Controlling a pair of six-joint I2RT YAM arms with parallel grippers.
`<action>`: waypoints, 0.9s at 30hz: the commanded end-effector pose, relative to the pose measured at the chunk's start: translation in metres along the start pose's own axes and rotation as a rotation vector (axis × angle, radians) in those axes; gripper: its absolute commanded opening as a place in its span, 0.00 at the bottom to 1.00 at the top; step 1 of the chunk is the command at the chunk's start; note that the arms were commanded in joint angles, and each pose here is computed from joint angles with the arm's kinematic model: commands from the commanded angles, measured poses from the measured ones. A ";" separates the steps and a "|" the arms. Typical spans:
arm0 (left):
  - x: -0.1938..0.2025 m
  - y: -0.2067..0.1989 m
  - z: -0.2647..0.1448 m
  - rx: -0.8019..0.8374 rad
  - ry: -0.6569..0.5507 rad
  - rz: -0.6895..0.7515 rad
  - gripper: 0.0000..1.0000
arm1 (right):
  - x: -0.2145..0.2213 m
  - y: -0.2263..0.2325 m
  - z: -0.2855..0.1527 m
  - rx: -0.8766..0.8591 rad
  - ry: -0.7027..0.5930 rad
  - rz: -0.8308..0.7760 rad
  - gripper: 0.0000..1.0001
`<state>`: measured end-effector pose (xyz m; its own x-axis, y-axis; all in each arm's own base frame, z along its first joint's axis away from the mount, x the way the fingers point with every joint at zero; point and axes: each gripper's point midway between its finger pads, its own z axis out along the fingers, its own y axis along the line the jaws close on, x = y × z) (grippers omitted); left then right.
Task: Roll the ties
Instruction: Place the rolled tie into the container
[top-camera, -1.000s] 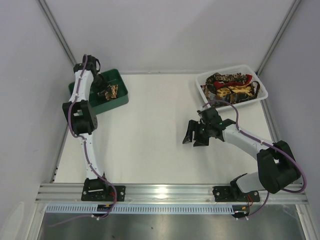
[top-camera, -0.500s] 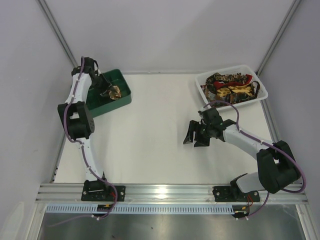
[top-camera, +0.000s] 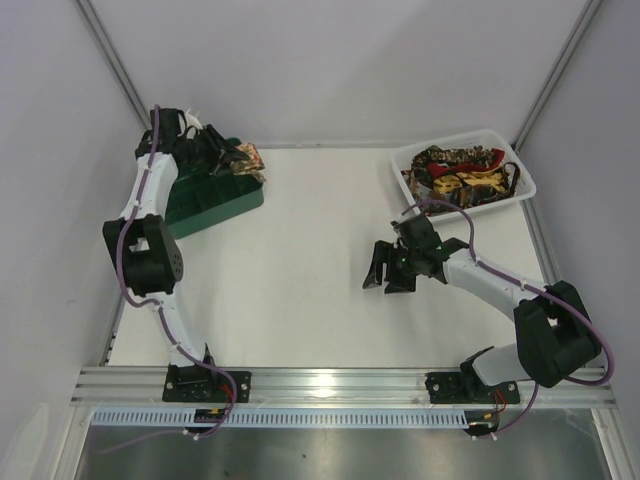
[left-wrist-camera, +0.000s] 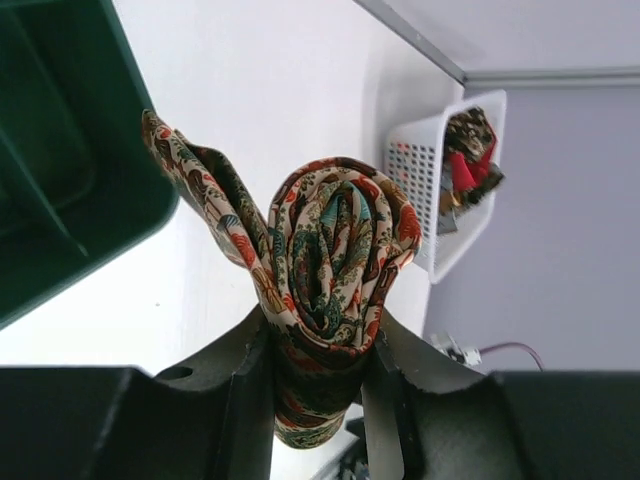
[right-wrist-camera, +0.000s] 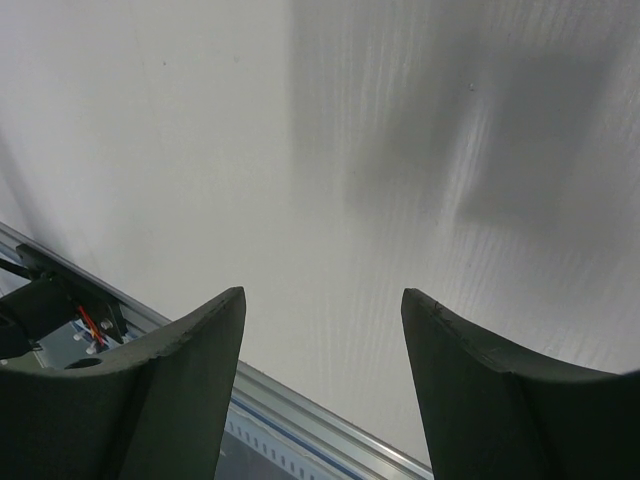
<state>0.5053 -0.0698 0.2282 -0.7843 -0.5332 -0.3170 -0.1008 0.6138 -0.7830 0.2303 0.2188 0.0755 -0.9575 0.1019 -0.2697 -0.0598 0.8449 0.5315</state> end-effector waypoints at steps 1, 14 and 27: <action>0.009 -0.043 -0.006 0.240 0.049 -0.070 0.01 | -0.008 0.009 -0.005 -0.007 -0.031 -0.004 0.70; -0.011 0.025 0.006 0.191 0.041 -0.280 0.01 | -0.011 0.011 -0.004 -0.006 -0.035 -0.004 0.70; -0.014 0.089 0.008 0.046 0.035 -0.342 0.00 | -0.013 0.011 -0.002 0.000 -0.033 0.001 0.70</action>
<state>0.5156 -0.0234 0.1560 -0.7512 -0.6574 -0.0595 -0.2750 0.3937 -0.8771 0.2322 0.2217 0.0771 -0.9568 0.1120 -0.2683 -0.0498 0.8459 0.5310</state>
